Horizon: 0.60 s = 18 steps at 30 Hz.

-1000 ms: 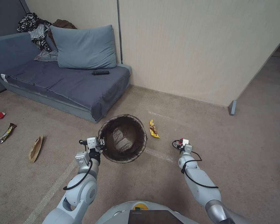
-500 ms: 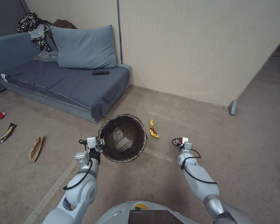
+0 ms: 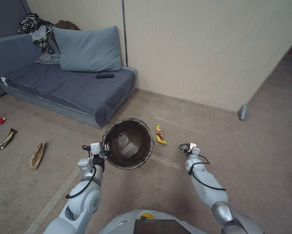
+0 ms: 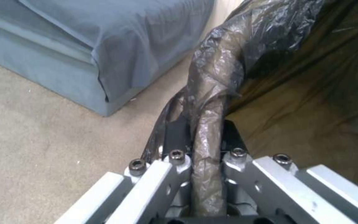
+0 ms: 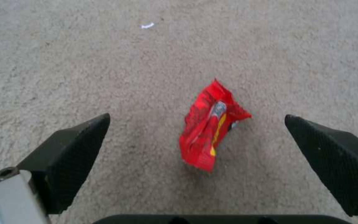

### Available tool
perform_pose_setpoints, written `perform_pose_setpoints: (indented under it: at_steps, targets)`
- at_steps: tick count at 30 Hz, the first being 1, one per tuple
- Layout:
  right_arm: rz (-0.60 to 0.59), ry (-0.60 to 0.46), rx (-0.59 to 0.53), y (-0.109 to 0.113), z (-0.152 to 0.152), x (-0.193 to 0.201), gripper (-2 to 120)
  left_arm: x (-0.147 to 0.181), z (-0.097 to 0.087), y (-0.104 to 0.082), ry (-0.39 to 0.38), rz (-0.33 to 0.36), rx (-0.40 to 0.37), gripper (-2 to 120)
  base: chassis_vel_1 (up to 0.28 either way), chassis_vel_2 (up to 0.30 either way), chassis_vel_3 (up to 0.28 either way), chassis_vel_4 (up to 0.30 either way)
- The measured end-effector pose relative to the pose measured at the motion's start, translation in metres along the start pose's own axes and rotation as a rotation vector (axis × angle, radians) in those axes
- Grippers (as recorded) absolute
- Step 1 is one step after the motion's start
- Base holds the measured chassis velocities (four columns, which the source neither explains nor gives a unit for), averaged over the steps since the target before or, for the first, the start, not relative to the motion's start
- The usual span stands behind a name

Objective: Pick up the trash bin, then pick up the garbage from the floor and place it into the trash bin.

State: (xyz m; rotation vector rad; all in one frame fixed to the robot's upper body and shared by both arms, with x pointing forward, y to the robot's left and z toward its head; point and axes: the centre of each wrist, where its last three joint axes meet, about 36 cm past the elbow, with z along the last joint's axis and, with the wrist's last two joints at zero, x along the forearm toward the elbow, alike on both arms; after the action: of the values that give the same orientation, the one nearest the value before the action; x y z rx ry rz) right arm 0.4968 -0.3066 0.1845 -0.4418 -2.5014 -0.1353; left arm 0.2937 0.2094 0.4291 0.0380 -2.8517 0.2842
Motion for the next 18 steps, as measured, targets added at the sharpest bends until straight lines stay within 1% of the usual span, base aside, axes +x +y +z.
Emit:
perform_pose_setpoints:
  at_steps: [18]
  targets:
    - [0.02,0.025,-0.047,0.0023,-0.0098,-0.0048,100,0.0003,-0.0013,0.0,-0.006,0.002,-0.001,3,0.0,0.0,0.0,0.0]
